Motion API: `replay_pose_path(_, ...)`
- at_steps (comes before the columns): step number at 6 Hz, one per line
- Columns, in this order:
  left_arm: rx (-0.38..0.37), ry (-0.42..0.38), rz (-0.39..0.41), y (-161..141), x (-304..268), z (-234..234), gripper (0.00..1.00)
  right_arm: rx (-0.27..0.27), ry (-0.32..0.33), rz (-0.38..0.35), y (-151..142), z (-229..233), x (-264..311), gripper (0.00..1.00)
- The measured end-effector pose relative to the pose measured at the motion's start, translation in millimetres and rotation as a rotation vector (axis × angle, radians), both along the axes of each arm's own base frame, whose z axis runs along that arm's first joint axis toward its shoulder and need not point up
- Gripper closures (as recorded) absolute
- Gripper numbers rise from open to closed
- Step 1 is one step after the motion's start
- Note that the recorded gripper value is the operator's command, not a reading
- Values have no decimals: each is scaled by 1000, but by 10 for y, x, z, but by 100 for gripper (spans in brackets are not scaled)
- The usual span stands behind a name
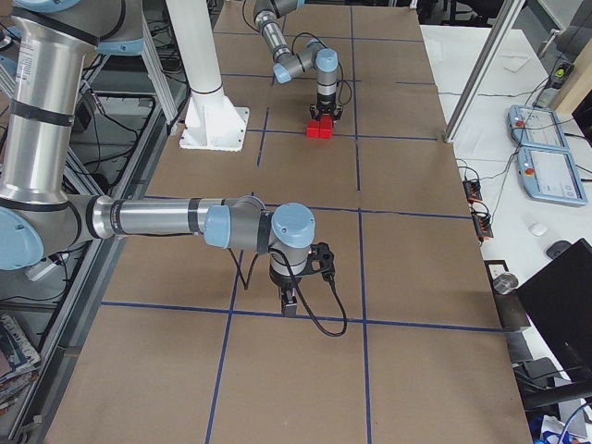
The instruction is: Form red blocks into L shape at center
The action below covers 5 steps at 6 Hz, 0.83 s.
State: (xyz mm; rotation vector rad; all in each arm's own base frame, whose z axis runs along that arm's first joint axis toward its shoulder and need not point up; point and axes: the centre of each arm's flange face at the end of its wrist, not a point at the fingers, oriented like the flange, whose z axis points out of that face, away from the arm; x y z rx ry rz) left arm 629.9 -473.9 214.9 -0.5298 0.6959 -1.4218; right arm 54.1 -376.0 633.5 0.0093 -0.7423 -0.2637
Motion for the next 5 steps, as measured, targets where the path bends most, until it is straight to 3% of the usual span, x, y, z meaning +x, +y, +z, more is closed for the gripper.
replay_pose_path(3,44,-8,48,18,-46,-39,0,3,0,-1,-6,-11,-3,0)
replay_pose_path(5,92,-34,136,176,-426,-350,0,3,0,0,-8,-16,-1,0)
